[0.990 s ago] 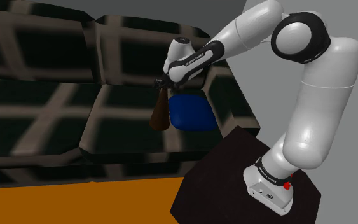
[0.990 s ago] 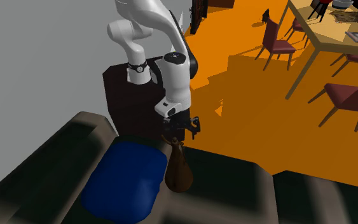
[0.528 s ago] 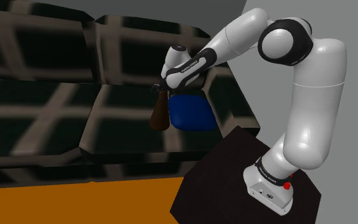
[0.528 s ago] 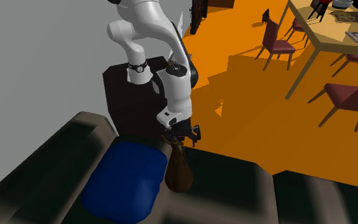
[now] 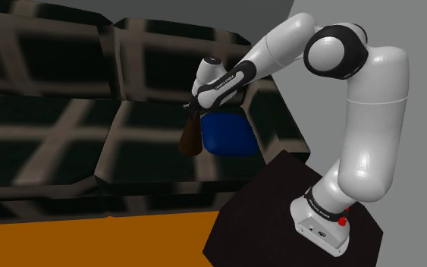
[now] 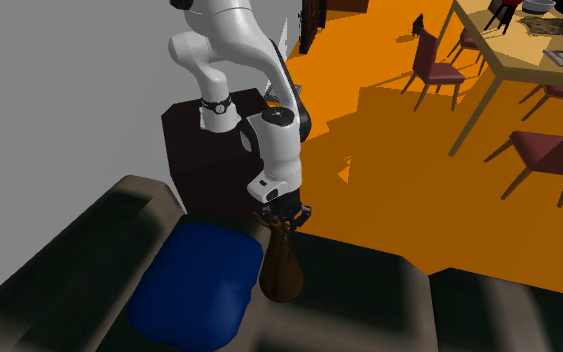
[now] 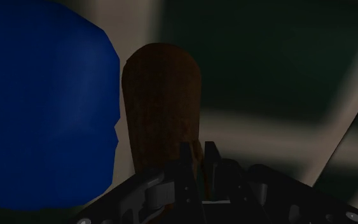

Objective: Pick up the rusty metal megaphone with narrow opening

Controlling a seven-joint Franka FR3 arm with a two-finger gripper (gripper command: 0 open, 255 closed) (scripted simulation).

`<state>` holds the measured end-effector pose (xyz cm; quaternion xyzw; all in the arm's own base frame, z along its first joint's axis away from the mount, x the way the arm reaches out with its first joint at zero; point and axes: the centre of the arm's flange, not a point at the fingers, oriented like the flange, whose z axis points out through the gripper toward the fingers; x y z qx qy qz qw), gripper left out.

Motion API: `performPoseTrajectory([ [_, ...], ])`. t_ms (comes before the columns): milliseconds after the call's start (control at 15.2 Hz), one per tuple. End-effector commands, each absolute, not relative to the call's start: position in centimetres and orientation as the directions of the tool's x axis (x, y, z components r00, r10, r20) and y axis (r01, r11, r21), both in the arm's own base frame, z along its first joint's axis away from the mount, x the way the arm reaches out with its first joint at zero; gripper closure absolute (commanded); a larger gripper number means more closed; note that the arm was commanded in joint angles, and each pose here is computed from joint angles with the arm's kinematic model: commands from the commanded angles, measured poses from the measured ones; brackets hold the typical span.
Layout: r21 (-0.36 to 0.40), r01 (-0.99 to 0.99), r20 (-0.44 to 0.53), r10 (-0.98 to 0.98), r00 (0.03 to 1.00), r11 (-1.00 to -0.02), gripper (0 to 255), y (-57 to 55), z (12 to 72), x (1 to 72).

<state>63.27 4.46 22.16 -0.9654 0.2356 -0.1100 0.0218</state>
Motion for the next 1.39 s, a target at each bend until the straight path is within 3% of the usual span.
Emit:
performPoseTrajectory([
  [0, -0.094, -0.45, 0.202, -0.459, 0.865, -0.888, 255, 4.5, 22.1, 63.3],
  [1320, -0.094, -0.45, 0.202, -0.46, 0.865, -0.888, 255, 4.5, 30.1, 63.3],
])
